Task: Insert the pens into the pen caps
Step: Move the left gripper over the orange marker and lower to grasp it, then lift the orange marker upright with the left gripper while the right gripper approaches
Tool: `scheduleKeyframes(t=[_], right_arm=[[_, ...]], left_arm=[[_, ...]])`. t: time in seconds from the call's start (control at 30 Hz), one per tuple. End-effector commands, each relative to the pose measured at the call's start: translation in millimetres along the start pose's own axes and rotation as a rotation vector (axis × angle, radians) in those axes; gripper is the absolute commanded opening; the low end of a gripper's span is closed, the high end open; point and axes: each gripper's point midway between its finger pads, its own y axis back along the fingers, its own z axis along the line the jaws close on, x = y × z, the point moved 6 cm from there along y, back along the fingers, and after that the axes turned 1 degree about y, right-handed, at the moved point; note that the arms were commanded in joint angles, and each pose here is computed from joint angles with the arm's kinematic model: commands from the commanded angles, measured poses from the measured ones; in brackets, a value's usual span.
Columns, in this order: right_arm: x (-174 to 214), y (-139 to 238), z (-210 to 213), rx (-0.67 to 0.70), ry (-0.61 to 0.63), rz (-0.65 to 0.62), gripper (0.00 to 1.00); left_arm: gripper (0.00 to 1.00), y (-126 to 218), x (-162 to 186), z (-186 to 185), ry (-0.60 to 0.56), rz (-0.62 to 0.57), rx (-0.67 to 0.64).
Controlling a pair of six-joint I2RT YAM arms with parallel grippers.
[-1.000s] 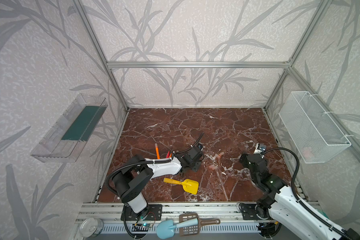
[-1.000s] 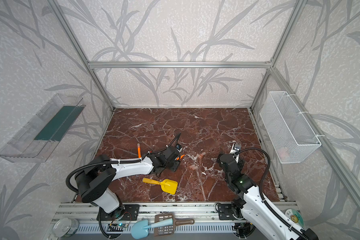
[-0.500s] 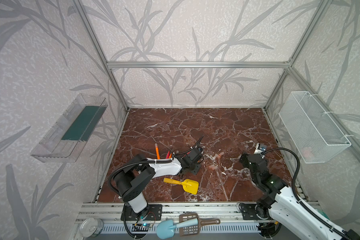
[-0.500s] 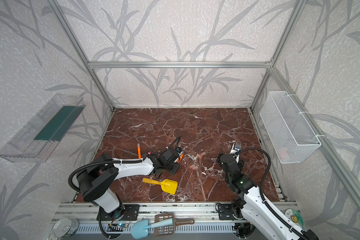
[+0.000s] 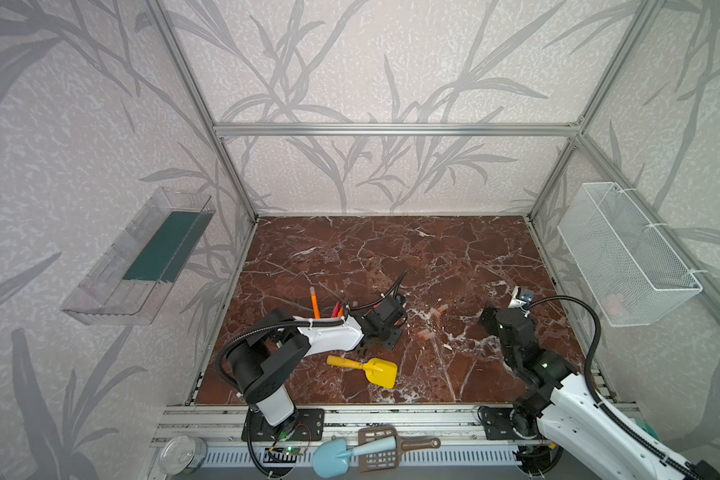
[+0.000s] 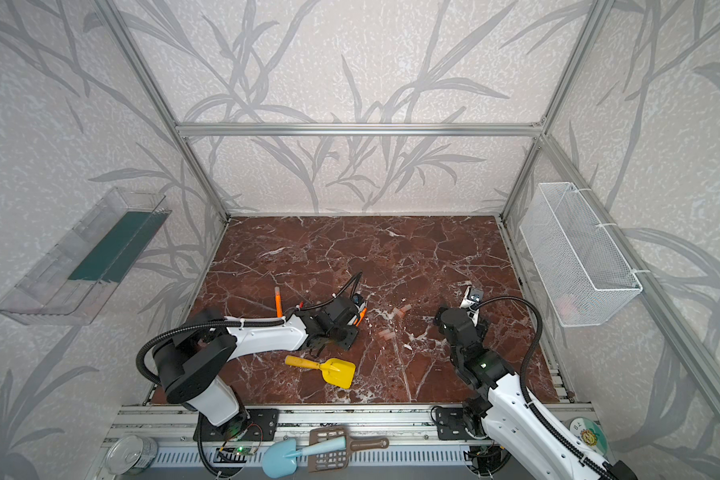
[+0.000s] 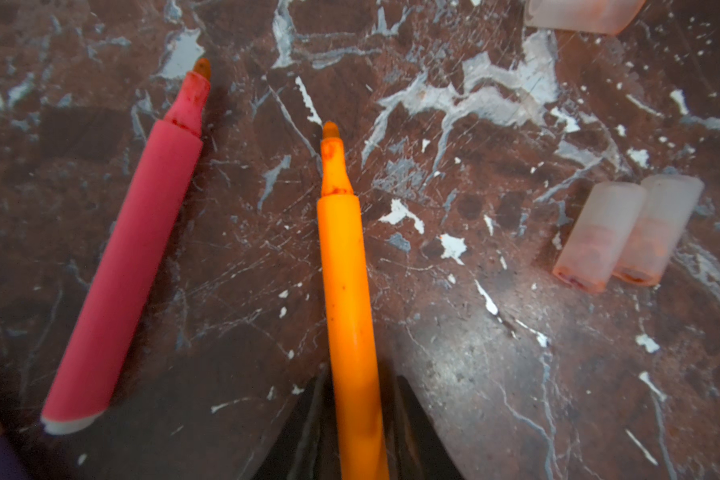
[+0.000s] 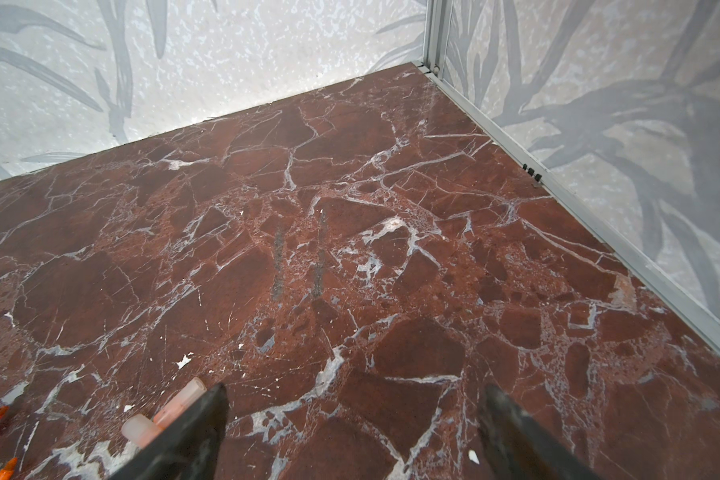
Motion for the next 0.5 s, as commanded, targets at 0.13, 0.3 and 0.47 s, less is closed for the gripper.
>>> scheduleKeyframes(t=[0.13, 0.3, 0.47], right_arm=[[4, 4, 2, -0.035, -0.019, 0.057, 0.87], [19, 11, 36, -0.301, -0.153, 0.202, 0.81], [25, 33, 75, -0.498, -0.191, 0.211, 0.81]], left_arm=[[0.17, 4, -3, -1, 0.001, -0.008, 0.005], [0.1, 28, -26, -5, 0.007, -0.089, 0.027], [0.06, 45, -33, -6, 0.066, -0.204, 0.076]])
